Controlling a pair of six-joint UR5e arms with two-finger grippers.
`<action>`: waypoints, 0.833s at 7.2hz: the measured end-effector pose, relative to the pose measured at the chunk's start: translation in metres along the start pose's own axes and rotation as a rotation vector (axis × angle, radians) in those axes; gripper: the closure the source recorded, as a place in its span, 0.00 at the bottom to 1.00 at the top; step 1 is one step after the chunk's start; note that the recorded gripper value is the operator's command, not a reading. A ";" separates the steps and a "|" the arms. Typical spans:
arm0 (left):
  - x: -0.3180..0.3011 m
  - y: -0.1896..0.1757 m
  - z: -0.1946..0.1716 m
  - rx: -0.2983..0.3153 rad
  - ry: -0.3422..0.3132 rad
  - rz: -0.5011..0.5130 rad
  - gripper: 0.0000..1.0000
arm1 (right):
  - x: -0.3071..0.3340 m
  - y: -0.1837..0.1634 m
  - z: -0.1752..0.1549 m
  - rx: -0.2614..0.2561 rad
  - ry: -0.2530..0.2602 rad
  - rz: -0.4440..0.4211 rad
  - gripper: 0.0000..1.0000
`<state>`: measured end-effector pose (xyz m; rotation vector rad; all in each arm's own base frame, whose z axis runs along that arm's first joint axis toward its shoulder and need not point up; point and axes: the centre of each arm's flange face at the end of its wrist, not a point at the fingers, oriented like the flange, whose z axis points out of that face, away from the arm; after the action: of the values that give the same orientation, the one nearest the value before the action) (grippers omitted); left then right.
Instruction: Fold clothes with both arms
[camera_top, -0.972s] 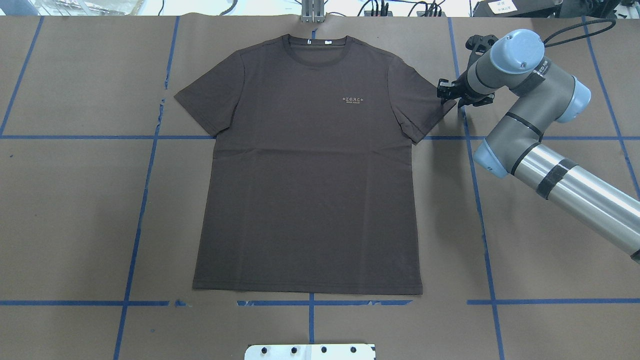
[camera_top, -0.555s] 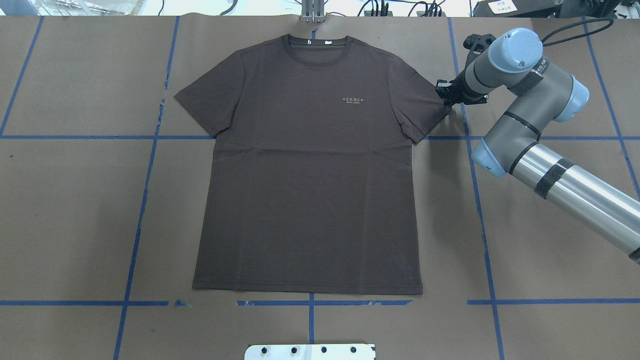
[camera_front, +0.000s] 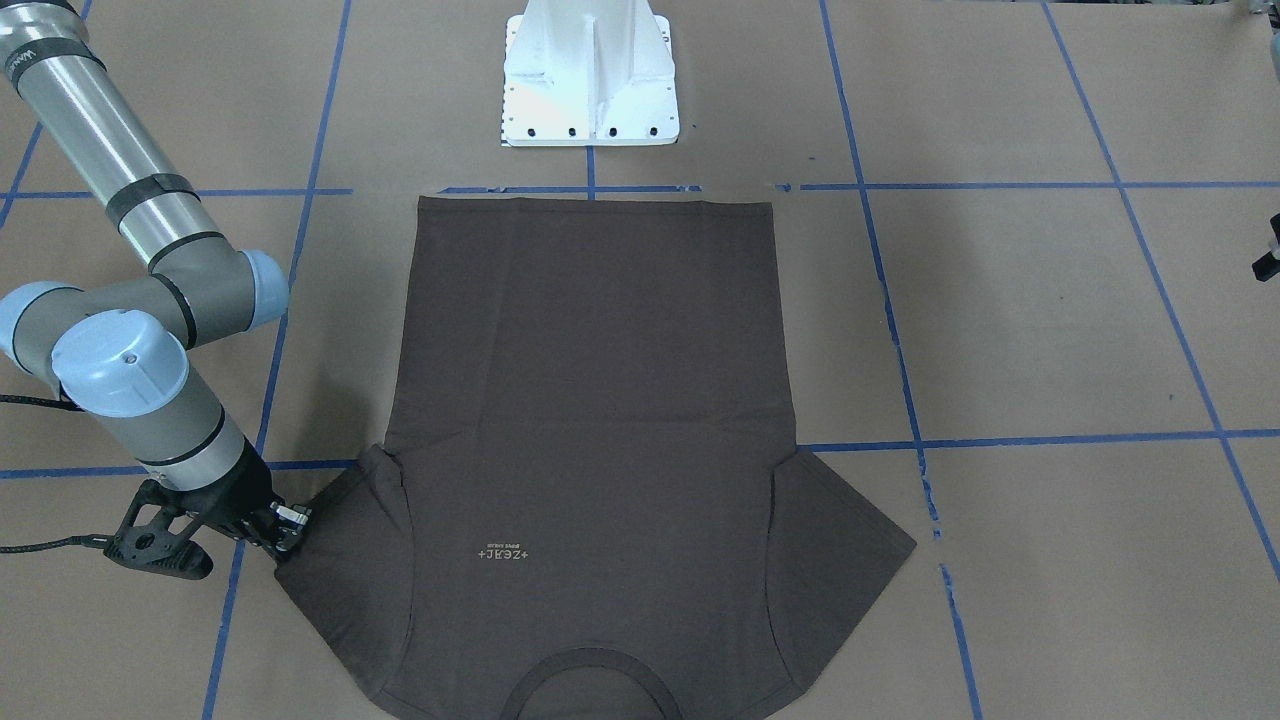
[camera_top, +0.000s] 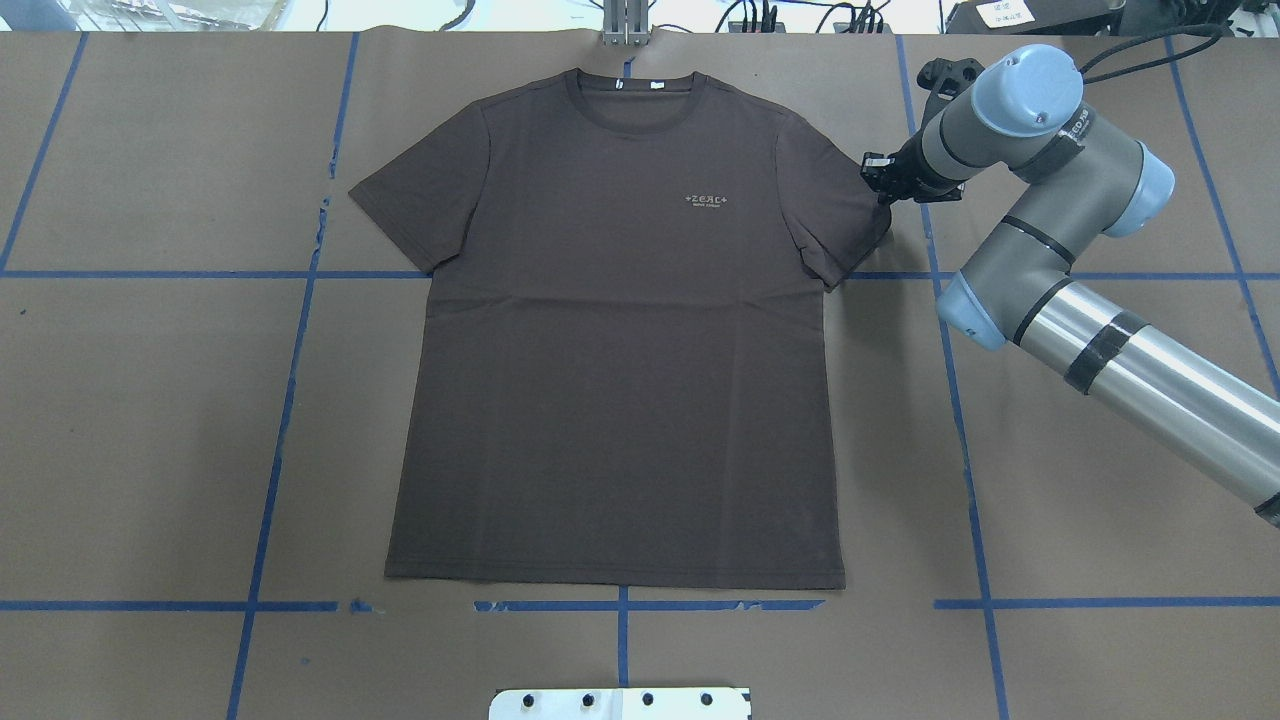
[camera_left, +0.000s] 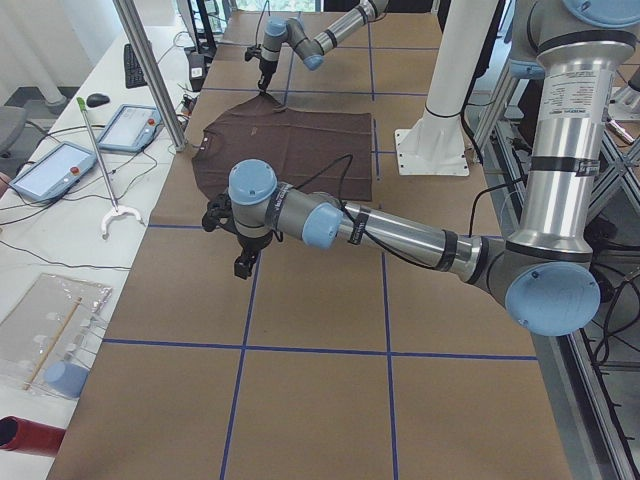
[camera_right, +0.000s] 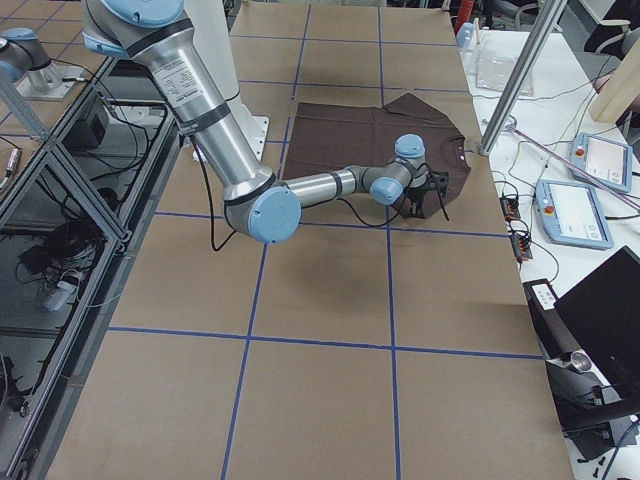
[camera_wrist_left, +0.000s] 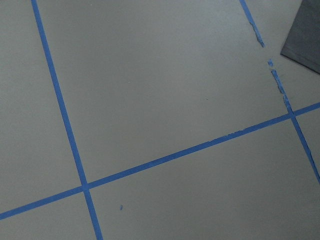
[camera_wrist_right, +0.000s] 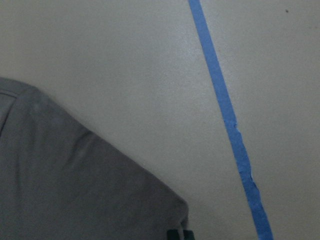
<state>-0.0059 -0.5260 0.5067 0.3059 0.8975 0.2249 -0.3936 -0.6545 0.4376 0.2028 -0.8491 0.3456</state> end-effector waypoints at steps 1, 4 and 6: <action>0.000 0.000 0.000 0.000 0.000 -0.002 0.00 | -0.007 0.001 -0.006 0.002 -0.012 -0.004 1.00; 0.000 0.000 0.000 0.000 0.001 -0.002 0.00 | -0.066 -0.005 -0.032 0.002 -0.012 0.034 1.00; 0.000 0.000 0.000 0.000 0.001 -0.003 0.00 | -0.109 0.001 -0.036 0.005 -0.020 0.088 1.00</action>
<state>-0.0059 -0.5259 0.5068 0.3044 0.8986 0.2227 -0.4348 -0.6663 0.3311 0.1747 -0.8787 0.4284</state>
